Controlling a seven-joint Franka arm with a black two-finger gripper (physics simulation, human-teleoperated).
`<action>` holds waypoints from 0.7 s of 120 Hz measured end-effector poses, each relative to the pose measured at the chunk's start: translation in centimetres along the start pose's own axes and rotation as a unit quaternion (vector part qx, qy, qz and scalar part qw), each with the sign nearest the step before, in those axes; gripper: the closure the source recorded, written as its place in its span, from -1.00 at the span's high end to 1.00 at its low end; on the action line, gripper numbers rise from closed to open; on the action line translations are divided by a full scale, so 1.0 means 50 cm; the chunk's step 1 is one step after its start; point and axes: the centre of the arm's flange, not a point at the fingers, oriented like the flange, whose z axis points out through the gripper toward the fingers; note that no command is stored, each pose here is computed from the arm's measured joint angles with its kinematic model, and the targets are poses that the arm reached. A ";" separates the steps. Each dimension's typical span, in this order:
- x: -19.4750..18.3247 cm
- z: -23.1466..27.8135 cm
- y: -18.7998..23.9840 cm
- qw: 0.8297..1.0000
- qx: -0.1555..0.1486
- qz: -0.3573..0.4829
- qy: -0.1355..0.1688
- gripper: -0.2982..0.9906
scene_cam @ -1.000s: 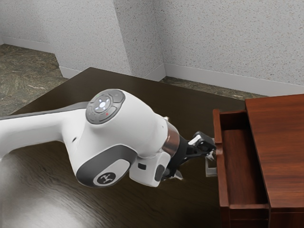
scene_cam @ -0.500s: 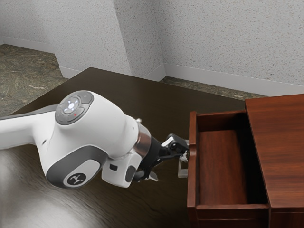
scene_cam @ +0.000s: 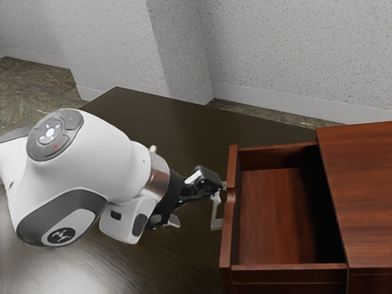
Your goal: Pull the drawer handle with one arm to open the drawer
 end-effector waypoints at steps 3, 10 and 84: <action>0.002 -0.017 -0.012 1.000 -0.001 0.003 -0.003 0.51; 0.002 -0.062 -0.045 1.000 -0.004 0.008 -0.009 0.52; -0.304 -0.094 -0.119 0.911 -0.231 -0.341 0.000 0.54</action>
